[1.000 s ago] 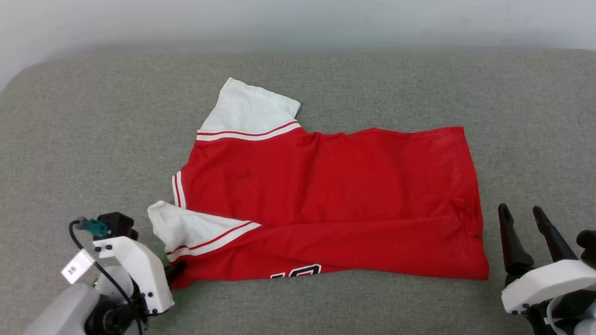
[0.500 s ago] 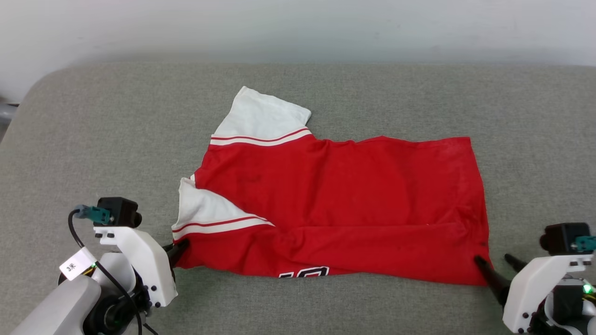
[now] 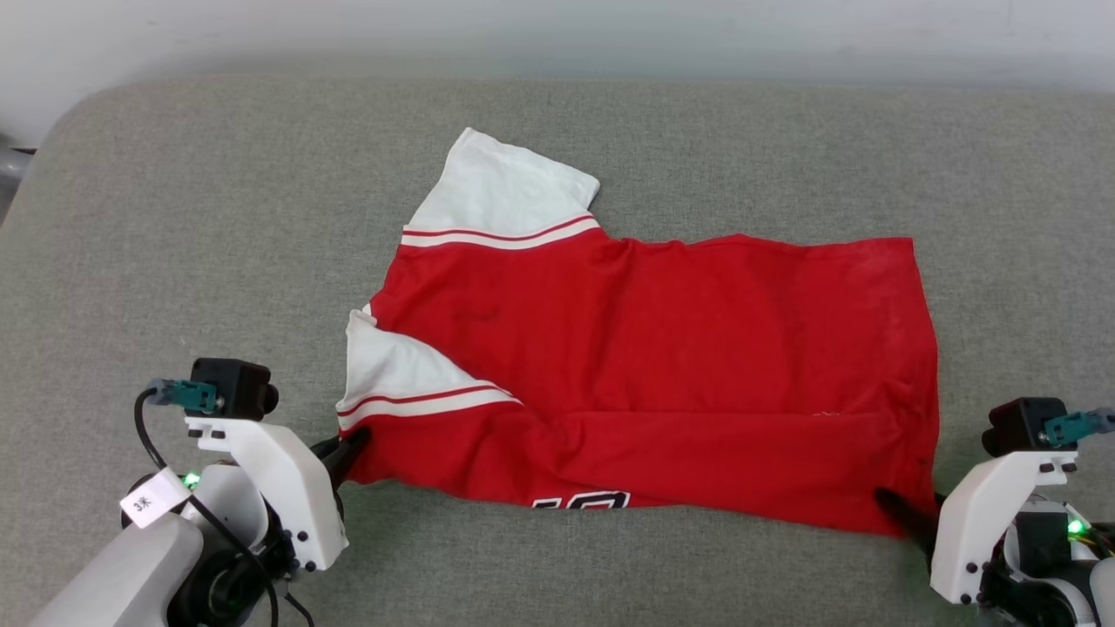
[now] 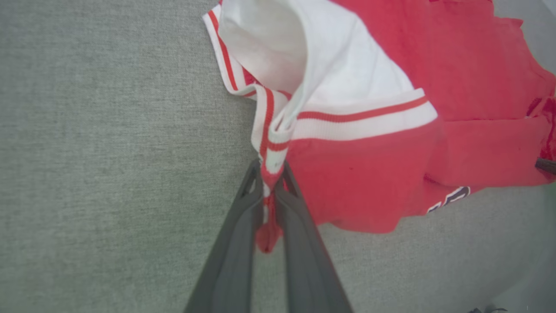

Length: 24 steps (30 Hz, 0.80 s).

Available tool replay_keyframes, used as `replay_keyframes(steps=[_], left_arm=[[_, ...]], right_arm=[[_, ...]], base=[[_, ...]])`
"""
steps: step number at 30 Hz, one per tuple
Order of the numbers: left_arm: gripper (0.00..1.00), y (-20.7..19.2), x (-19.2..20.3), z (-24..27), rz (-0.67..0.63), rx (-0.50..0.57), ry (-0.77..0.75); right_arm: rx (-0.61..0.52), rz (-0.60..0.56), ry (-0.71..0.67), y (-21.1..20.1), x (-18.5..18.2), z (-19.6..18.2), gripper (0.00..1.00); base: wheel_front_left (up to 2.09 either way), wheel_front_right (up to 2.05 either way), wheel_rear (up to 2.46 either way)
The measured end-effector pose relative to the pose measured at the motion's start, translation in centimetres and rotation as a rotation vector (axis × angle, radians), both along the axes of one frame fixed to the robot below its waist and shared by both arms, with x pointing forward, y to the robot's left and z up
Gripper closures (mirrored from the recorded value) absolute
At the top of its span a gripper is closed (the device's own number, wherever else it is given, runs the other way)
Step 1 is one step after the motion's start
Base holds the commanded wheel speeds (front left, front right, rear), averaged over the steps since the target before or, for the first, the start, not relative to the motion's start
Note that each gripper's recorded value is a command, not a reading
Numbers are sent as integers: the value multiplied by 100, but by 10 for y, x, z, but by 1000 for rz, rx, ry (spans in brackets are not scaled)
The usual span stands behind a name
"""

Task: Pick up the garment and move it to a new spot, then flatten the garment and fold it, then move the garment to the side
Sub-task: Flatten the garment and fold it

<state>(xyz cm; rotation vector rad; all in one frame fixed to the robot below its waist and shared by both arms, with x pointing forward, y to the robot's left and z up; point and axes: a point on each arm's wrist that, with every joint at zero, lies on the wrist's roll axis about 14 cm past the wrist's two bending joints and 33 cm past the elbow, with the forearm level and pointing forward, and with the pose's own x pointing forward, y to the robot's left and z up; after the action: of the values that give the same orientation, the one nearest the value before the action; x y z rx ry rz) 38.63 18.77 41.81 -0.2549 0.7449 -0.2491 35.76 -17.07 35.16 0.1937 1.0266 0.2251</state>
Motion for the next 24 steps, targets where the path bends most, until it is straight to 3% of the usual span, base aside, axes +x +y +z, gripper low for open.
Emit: replay_keyframes(steps=[12,24], left_arm=[[100,-3,-11,21,4,1,-86],[100,8,-77,27,76,10,-57]], right_arm=[[22,-10,-137,-7,16,37,100],[39,-28,-138,-13,-49,52,100]], base=[[0,0,0],[0,0,0]])
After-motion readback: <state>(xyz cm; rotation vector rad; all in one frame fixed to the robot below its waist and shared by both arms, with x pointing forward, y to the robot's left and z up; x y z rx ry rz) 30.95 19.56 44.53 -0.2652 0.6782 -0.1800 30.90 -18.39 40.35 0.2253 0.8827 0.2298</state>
